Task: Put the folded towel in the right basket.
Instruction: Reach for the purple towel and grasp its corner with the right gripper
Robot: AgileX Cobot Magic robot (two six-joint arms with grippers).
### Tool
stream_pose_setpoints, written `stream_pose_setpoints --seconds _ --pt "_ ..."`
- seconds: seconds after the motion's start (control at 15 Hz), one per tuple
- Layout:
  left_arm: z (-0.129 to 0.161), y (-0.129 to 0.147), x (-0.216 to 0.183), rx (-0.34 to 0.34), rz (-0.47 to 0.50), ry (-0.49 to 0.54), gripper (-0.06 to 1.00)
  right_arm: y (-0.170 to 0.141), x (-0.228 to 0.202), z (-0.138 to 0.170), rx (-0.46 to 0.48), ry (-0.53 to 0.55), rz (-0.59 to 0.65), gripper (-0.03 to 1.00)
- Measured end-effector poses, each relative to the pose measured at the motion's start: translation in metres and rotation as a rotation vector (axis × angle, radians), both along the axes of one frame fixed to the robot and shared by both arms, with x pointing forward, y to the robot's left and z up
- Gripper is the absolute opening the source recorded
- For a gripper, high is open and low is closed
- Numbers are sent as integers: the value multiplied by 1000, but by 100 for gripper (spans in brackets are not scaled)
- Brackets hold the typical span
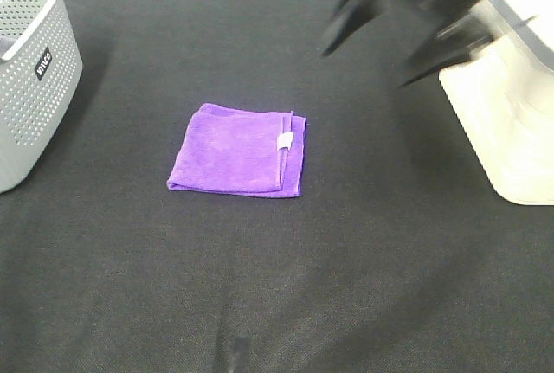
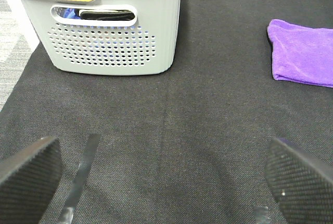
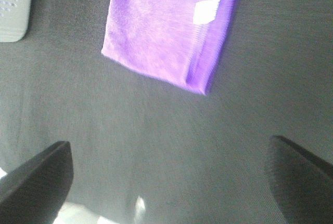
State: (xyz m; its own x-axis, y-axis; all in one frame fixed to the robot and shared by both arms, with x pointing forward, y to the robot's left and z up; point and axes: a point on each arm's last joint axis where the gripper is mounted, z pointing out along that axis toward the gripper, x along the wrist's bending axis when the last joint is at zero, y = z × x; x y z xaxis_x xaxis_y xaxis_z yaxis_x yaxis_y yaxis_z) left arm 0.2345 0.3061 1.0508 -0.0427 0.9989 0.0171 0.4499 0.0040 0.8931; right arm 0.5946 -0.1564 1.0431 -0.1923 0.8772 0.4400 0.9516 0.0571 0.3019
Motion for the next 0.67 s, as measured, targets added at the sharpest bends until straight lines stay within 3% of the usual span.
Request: stream_pose_setpoints --seconds 0.2,0.33,0.67 --pt "0 0 0 0 0 0 99 17 44 -82 38 79 -18 94" --pt "0 0 0 0 0 0 99 23 60 -119 33 129 -30 94" --pt "0 0 0 0 0 0 99 28 82 -164 24 137 -44 94"
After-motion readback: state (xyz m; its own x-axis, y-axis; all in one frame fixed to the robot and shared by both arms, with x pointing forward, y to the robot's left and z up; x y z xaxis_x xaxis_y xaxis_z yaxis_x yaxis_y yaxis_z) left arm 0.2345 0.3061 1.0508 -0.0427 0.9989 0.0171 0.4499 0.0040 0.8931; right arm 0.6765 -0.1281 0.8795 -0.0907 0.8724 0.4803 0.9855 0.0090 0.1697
